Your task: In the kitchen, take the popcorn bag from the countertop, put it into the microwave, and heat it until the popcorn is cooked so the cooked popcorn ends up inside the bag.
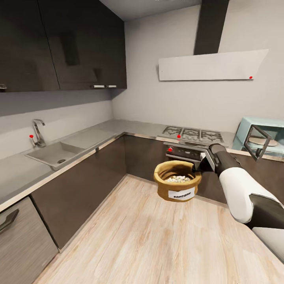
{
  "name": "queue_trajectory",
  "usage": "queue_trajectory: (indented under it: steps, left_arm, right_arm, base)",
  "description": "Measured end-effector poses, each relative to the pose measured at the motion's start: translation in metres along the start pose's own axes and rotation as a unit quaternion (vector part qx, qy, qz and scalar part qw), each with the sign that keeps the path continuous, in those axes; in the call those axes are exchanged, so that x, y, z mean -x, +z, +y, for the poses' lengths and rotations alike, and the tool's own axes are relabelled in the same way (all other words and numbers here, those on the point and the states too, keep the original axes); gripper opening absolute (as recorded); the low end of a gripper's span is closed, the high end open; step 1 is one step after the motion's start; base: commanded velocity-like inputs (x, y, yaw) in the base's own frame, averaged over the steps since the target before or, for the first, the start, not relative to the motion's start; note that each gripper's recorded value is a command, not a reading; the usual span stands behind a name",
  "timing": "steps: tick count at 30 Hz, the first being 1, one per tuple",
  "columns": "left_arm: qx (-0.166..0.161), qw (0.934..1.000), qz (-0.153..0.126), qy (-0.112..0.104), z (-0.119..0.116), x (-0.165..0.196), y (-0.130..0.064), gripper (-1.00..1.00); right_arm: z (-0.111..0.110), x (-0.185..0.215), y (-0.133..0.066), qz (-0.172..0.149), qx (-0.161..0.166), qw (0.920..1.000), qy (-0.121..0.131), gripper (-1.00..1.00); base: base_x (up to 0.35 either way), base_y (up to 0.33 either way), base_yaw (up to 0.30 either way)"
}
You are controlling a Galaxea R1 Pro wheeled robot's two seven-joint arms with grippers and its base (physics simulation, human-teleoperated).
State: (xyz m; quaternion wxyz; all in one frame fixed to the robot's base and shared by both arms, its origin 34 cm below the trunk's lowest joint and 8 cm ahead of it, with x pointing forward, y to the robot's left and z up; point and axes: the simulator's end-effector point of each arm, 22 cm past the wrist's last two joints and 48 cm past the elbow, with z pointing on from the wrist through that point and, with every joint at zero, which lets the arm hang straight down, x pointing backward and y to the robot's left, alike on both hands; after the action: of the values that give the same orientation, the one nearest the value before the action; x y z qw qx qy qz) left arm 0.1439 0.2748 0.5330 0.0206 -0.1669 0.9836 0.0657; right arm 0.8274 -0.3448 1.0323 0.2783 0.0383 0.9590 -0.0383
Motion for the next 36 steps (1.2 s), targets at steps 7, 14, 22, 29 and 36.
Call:
queue_trajectory:
  steps: [7,14,22,29,36]
  left_arm:
    - [-0.001,1.0,-0.002,0.0,0.0,0.001,0.0,1.0]
    - [-0.001,1.0,-0.004,-0.001,-0.001,0.003,0.0,1.0]
    - [-0.001,1.0,-0.004,-0.001,0.0,0.003,0.0,1.0]
    - [0.0,1.0,-0.004,-0.001,0.0,0.003,0.0,1.0]
    - [-0.001,1.0,-0.004,0.0,0.0,0.003,0.0,1.0]
  right_arm:
    - [0.001,-0.002,0.0,0.003,-0.001,1.0,-0.001,-1.0]
    - [0.001,-0.017,0.008,0.014,0.003,0.9999,0.004,-1.0]
    - [-0.028,-0.038,0.019,0.03,-0.01,0.9993,0.02,-1.0]
    - [-0.042,-0.067,0.035,0.053,-0.018,0.9981,0.027,-1.0]
    - [-0.05,-0.068,0.035,0.054,-0.022,0.9979,0.031,-1.0]
  base:
    - [0.0,0.0,-0.263]
    - [0.0,0.0,-0.272]
    - [0.0,0.0,-0.282]
    - [0.0,0.0,-0.283]
    - [0.0,0.0,-0.283]
